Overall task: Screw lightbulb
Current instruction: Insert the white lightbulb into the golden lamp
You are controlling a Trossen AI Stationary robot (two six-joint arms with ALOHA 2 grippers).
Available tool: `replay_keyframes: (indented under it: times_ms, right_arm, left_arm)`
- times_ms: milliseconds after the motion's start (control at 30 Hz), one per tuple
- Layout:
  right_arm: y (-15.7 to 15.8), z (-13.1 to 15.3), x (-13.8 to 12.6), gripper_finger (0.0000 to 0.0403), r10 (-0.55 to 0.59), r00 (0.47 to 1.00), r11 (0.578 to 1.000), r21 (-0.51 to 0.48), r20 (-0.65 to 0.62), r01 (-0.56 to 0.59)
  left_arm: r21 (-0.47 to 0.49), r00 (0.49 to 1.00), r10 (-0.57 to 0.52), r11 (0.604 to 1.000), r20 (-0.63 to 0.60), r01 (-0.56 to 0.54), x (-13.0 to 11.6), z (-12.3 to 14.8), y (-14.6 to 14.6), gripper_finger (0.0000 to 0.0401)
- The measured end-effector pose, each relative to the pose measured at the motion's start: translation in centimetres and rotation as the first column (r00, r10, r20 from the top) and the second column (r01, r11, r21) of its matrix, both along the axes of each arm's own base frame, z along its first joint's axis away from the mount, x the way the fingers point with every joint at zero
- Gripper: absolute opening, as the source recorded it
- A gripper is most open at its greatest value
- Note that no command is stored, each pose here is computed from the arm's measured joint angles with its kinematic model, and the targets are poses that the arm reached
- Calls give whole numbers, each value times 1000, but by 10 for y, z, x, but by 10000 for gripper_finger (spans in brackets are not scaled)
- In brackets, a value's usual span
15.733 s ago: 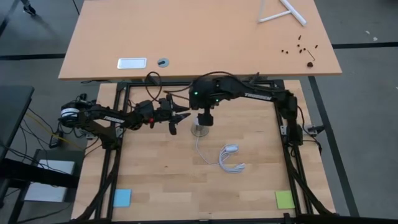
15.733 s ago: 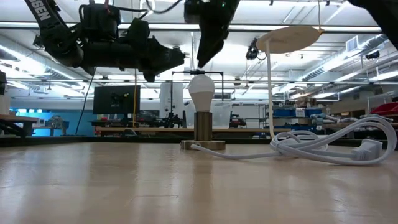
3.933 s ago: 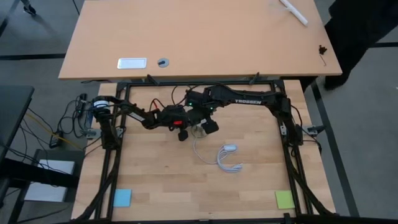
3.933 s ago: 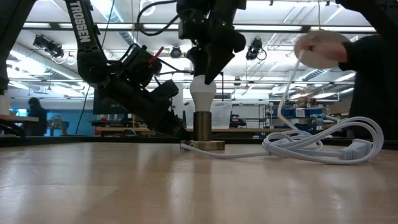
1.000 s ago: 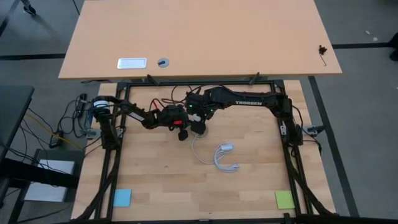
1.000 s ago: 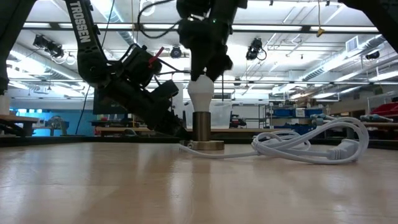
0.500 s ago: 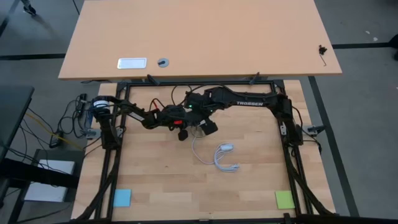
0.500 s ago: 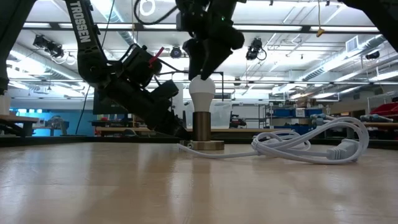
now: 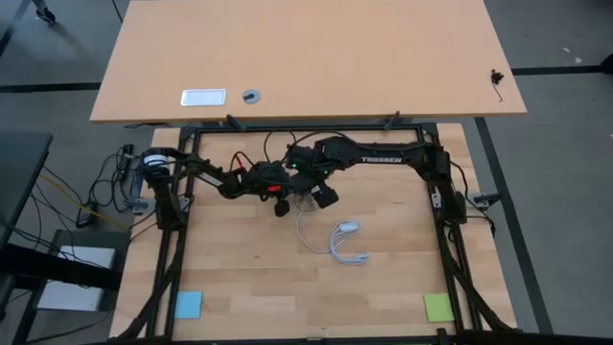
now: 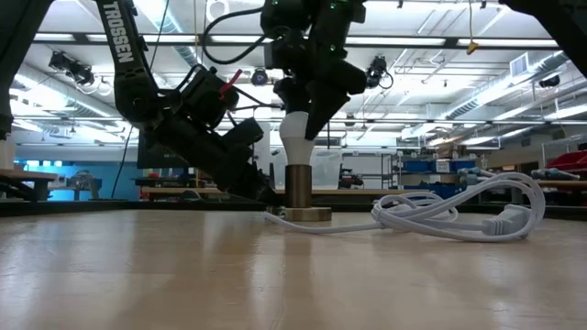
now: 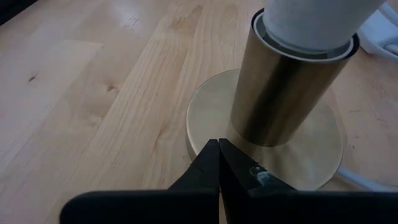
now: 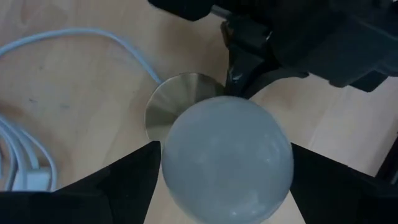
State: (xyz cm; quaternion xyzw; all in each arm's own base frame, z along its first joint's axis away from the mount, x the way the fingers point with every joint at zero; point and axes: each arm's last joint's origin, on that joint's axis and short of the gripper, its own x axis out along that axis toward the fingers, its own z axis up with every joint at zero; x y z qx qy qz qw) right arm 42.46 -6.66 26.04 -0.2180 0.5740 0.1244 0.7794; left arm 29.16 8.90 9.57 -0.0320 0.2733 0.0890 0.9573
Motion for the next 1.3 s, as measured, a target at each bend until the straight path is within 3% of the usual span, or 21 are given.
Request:
replay_keyframes:
  times_ms: [167,267,333,500,567,633,767,933,1000,1133,1300]
  right_arm:
    - [0,0,1,313,-155,988,987,52,16,154]
    - [0,0,1,300,-339,941,935,116,11,336]
    - [0,0,1,297,-485,874,862,164,-1,479]
    - [1,0,1,310,-765,641,606,272,-58,748]
    - [4,0,2,319,-783,617,574,288,-81,766]
    - [8,0,2,329,-760,646,606,280,-75,745]
    - [14,7,4,344,-649,760,731,252,-29,634]
    - [19,27,5,352,-409,910,908,126,66,399]
    - [18,31,6,352,-275,958,960,68,84,270]
    - [13,29,4,346,-93,994,996,9,61,93]
    - [2,17,1,340,-62,998,998,0,23,62]
  left_arm:
    - [0,1000,0,1000,-1,0,0,0,0,3]
    - [-1,1000,0,1000,-3,0,0,0,0,3]
    - [-1,1000,-1,1000,-4,1,0,0,0,3]
    - [-1,1000,-1,1000,-4,1,0,0,0,3]
    - [-1,1000,-1,1000,-3,1,0,0,0,3]
    - [-2,1000,-1,1000,-4,1,0,0,0,3]
    - [-2,1000,-2,1000,-6,2,0,-1,0,3]
    - [-2,1000,-2,1000,-6,2,0,-1,0,3]
    - [-2,1000,-2,1000,-6,2,0,-1,0,3]
    - [-2,1000,-1,1000,-5,1,0,-1,0,3]
    - [-2,1000,-1,1000,-5,1,0,-1,0,3]
